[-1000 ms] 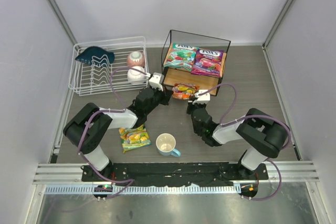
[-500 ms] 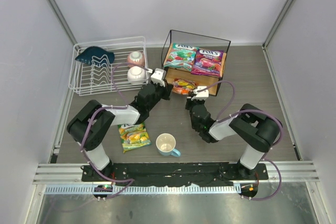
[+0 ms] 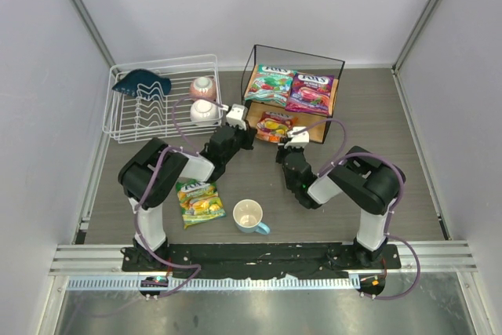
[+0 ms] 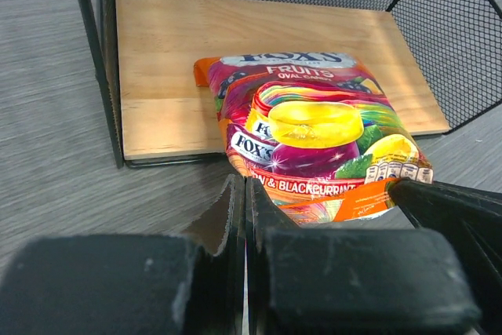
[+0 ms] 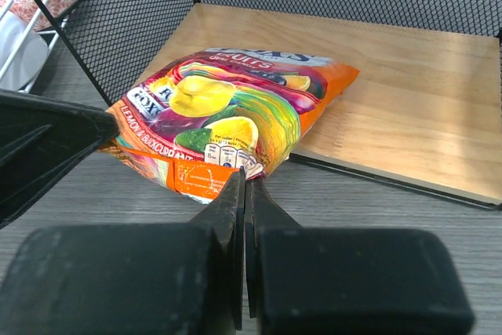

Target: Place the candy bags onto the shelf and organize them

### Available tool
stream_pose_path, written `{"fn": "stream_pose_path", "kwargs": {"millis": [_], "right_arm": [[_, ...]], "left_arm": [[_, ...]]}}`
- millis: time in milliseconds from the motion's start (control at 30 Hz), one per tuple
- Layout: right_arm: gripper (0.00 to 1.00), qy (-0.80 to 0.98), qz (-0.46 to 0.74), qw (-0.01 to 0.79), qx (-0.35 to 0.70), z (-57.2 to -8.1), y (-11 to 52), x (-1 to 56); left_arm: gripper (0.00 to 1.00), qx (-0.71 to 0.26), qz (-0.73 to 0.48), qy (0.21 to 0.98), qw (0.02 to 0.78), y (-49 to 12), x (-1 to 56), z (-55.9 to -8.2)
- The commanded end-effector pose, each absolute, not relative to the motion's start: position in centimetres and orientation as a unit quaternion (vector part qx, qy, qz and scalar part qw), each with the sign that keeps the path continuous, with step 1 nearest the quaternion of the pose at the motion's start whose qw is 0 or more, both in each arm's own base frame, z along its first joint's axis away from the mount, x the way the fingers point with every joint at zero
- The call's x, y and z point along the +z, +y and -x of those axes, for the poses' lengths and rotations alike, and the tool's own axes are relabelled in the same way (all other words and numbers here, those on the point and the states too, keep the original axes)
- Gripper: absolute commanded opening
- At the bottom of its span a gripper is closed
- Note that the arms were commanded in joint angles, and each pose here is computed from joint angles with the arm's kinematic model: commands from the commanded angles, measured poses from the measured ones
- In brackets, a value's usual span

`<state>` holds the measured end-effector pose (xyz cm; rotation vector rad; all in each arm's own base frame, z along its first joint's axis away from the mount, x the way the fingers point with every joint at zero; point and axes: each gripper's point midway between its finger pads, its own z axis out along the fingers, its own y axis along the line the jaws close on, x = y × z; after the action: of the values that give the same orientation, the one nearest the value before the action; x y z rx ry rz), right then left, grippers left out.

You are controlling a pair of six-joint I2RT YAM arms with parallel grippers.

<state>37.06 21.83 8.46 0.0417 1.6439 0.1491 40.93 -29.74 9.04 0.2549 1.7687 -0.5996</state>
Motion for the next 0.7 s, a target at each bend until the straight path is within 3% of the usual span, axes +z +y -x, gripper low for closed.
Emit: {"fn": "stream_pose_path", "kwargs": {"millis": [0, 667], "right_arm": [[0.01, 0.710, -0.045, 0.696, 0.098, -38.3, 22.4, 10.6], [0.01, 0.751, -0.051, 0.642, 0.144, -41.4, 24.9, 8.9]], "left_arm": [[0.00, -0.278, -0.088, 0.725, 0.624, -29.8, 11.7, -43.0], [0.00, -0.295, -0.058, 0.744, 0.596, -29.2, 11.0, -45.7]]}}
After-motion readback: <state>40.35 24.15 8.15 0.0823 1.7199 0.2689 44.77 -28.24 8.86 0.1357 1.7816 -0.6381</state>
